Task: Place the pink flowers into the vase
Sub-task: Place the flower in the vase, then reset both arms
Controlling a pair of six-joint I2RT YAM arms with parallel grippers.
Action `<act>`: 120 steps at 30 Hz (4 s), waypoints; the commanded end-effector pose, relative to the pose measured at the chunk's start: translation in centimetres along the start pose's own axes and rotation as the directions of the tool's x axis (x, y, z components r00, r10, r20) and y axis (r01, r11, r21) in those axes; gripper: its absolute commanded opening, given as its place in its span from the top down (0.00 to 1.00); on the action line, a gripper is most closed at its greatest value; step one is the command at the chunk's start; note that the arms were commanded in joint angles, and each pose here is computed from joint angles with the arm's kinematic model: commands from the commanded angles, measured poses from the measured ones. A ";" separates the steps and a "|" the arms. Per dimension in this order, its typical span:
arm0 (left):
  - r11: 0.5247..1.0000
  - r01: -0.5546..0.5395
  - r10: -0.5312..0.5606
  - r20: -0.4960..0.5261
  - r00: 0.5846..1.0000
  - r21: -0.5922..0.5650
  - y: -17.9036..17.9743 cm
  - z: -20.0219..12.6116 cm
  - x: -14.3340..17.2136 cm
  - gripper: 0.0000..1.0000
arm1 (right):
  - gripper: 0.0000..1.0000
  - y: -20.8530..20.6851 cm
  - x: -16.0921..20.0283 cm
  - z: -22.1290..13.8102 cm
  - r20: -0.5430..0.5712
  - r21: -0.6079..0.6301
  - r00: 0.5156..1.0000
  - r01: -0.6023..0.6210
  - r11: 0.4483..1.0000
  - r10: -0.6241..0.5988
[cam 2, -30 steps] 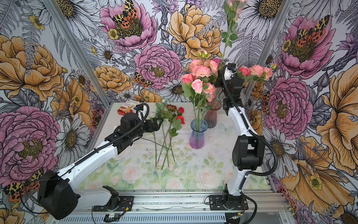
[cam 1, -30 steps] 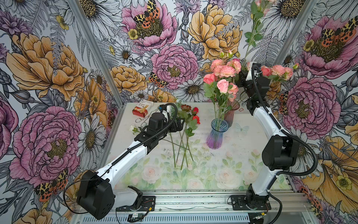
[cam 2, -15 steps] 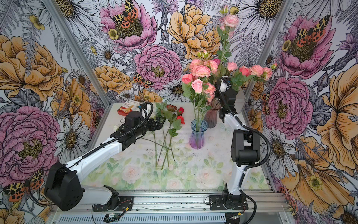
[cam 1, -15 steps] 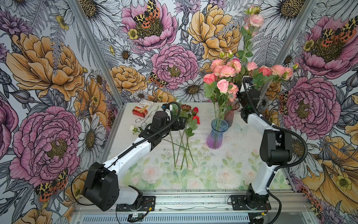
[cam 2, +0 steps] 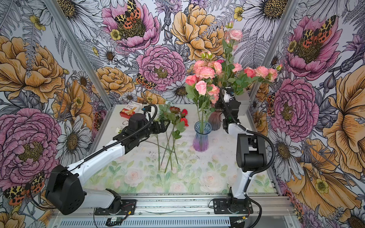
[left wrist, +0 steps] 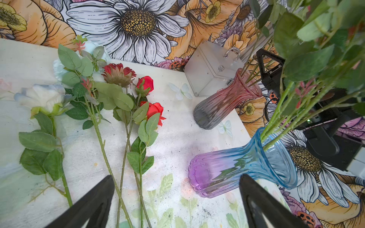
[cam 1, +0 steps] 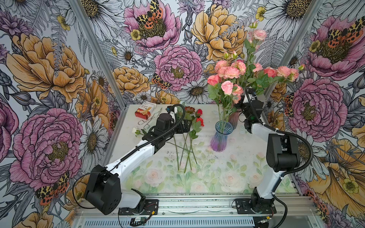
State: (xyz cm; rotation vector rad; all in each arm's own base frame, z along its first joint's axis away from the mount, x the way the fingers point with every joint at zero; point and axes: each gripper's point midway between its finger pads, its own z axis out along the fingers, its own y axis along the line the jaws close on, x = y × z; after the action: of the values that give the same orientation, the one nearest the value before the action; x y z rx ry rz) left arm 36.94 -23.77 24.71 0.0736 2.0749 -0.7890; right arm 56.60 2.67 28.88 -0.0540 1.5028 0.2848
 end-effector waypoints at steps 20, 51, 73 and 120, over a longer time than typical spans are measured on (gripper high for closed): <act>0.999 -0.020 0.019 0.022 1.000 0.034 -1.6 -1.4 -0.9 0.02 | 0.88 0.6 2.4 -2.0 -0.023 0.020 0.998 -0.051 0.998 0.052; 0.994 0.065 -0.061 0.045 0.997 -0.086 1.2 -4.5 -2.4 0.01 | 0.24 1.7 -5.8 -4.2 0.054 0.050 0.998 0.017 0.999 -0.020; 0.928 0.255 -0.285 -0.079 0.955 -0.271 7.8 -5.7 0.2 0.02 | 0.01 0.0 -11.9 -10.9 0.050 0.255 0.995 0.072 0.964 -0.087; 0.392 0.133 0.187 0.221 0.957 -0.910 32.9 -12.8 0.9 0.01 | 0.01 -5.9 12.1 -23.7 -0.305 0.579 0.951 0.232 0.781 -0.056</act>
State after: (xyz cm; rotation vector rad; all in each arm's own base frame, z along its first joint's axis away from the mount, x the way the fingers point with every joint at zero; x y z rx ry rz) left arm 36.64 9.55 11.55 -0.6340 1.9895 0.5702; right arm 35.60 -7.83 15.06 0.3913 1.8200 -0.4381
